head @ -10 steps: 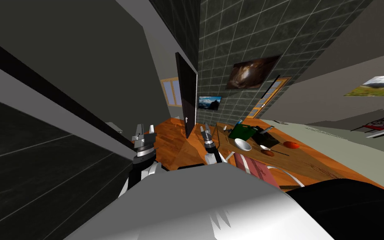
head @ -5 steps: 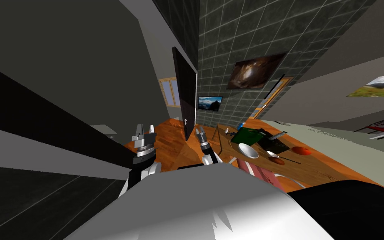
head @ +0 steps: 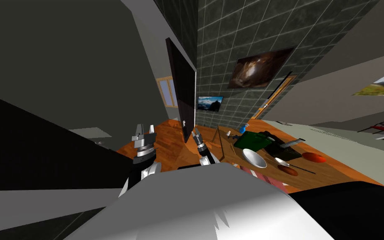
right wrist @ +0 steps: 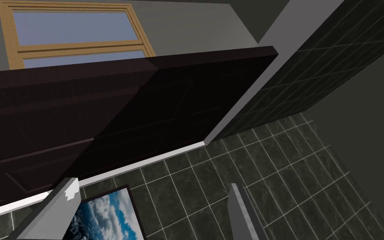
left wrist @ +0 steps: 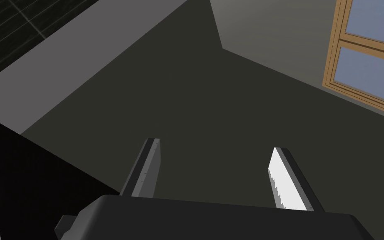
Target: Push the door open
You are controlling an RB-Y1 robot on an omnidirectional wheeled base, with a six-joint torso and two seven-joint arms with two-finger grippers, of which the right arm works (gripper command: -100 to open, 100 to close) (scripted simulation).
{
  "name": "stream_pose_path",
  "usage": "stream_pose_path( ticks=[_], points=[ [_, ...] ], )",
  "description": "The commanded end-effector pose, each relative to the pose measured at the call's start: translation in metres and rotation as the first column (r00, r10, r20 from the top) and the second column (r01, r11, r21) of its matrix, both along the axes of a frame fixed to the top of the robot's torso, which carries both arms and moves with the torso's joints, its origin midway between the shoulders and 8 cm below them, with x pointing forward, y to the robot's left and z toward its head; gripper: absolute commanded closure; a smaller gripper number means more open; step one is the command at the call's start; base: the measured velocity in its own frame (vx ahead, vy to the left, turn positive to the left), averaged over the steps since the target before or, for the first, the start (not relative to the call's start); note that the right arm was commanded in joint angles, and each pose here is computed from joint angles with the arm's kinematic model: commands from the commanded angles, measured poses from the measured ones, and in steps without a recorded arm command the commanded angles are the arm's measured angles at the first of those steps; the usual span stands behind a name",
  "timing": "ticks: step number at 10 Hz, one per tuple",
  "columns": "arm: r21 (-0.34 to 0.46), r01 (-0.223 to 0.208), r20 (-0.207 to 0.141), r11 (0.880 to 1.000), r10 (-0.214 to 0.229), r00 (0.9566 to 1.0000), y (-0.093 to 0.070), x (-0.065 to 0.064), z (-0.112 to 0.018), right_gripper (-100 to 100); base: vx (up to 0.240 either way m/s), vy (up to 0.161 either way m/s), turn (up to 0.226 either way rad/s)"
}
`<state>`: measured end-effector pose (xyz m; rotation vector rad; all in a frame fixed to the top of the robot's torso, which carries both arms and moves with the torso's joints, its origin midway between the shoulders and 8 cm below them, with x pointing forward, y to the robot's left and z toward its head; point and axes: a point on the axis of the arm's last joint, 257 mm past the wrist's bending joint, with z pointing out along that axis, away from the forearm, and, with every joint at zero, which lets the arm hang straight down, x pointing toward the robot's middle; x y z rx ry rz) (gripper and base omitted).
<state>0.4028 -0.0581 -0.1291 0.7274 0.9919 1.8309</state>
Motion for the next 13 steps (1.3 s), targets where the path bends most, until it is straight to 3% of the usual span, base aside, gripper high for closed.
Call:
stream_pose_path(
  ticks=[1,4,7,9,10,12,13],
  points=[
    [-0.005,-0.026,-0.012,1.0,0.026,0.9996,0.01,-0.002,-0.009,-100,0.117,-0.015,-0.004],
    [-0.019,-0.095,-0.045,0.995,0.094,0.9945,0.037,-0.008,-0.029,-100,0.167,-0.04,-0.014],
    [-0.036,-0.164,-0.078,0.986,0.161,0.9838,0.062,-0.017,-0.049,-100,0.166,-0.044,-0.011],
    [-0.047,-0.205,-0.099,0.978,0.199,0.9749,0.077,-0.023,-0.062,-100,0.147,-0.06,-0.012],
    [-0.055,-0.232,-0.113,0.971,0.224,0.9679,0.086,-0.028,-0.071,-100,0.153,-0.046,-0.011],
    [-0.062,-0.257,-0.127,0.964,0.248,0.9605,0.094,-0.032,-0.079,-100,0.129,-0.025,-0.01],
    [-0.071,-0.283,-0.14,0.957,0.271,0.9523,0.102,-0.037,-0.087,-100,0.128,-0.024,-0.012]
  ],
)
